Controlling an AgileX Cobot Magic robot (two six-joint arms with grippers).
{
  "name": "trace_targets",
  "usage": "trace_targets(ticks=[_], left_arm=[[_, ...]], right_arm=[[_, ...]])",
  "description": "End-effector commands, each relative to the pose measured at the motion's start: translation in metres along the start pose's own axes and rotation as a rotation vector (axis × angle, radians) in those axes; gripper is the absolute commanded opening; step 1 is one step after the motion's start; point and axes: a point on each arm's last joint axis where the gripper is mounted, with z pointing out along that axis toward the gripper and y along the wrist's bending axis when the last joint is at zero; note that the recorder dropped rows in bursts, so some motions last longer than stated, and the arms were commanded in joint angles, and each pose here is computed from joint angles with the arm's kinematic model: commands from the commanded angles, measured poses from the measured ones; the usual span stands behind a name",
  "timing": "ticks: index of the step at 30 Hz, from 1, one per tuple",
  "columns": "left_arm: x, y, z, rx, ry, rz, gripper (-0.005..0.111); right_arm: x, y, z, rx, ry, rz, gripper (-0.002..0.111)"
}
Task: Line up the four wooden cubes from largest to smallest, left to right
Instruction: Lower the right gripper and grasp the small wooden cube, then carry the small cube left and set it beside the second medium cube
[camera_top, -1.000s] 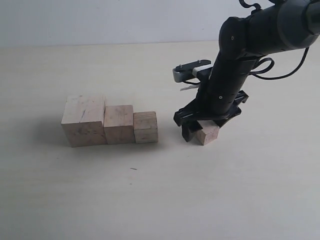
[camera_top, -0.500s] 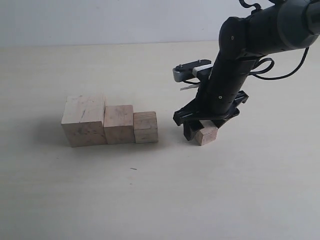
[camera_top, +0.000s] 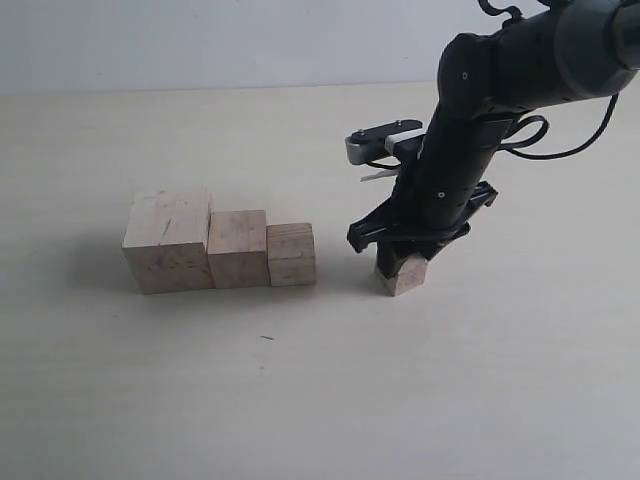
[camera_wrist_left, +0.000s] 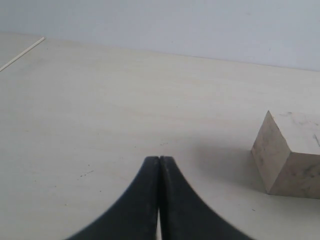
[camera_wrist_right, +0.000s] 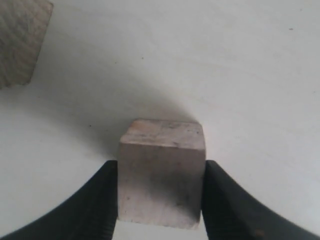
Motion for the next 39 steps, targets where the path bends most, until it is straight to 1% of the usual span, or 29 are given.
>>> trace_targets(ticks=[1,3,7,9,12,14,17,18,21,23,24,29,34,39], left_arm=[[0.0,0.0,0.0,0.006,-0.015,-0.001,0.0],[0.0,0.0,0.0,0.006,-0.015,-0.001,0.0],[0.0,0.0,0.0,0.006,-0.015,-0.001,0.0],[0.0,0.0,0.0,0.006,-0.015,-0.001,0.0],[0.0,0.0,0.0,0.006,-0.015,-0.001,0.0],[0.0,0.0,0.0,0.006,-0.015,-0.001,0.0],[0.0,0.0,0.0,0.006,-0.015,-0.001,0.0],[0.0,0.0,0.0,0.006,-0.015,-0.001,0.0],[0.0,0.0,0.0,0.006,-0.015,-0.001,0.0],[0.0,0.0,0.0,0.006,-0.015,-0.001,0.0],[0.0,0.0,0.0,0.006,-0.015,-0.001,0.0],[0.0,0.0,0.0,0.006,-0.015,-0.001,0.0],[0.0,0.0,0.0,0.006,-0.015,-0.001,0.0],[0.0,0.0,0.0,0.006,-0.015,-0.001,0.0]], right_arm=[[-0.003,-0.005,0.0,0.061,-0.038,-0.117,0.0],[-0.004,-0.006,-0.001,0.08,-0.047,-0.204,0.0],[-0.008,-0.007,-0.001,0.099,-0.06,-0.477,0.0],[-0.012,-0.007,-0.004,0.104,-0.067,-0.553,0.0],[-0.024,-0.005,-0.012,0.106,-0.082,-0.57,0.0],[-0.03,-0.005,-0.015,0.092,-0.047,-0.601,0.0],[-0.041,-0.002,-0.018,0.047,0.008,-0.659,0.0],[-0.044,0.001,-0.017,0.01,0.015,-0.683,0.0],[-0.048,0.006,-0.013,-0.074,0.03,-0.811,0.0],[-0.049,0.006,-0.009,-0.089,0.044,-0.897,0.0],[-0.05,0.006,-0.007,-0.09,0.044,-0.916,0.0],[-0.055,0.004,0.002,-0.068,0.008,-0.942,0.0],[-0.057,0.012,0.003,-0.138,-0.064,-1.073,0.0],[-0.057,0.013,0.006,-0.154,-0.07,-1.09,0.0]])
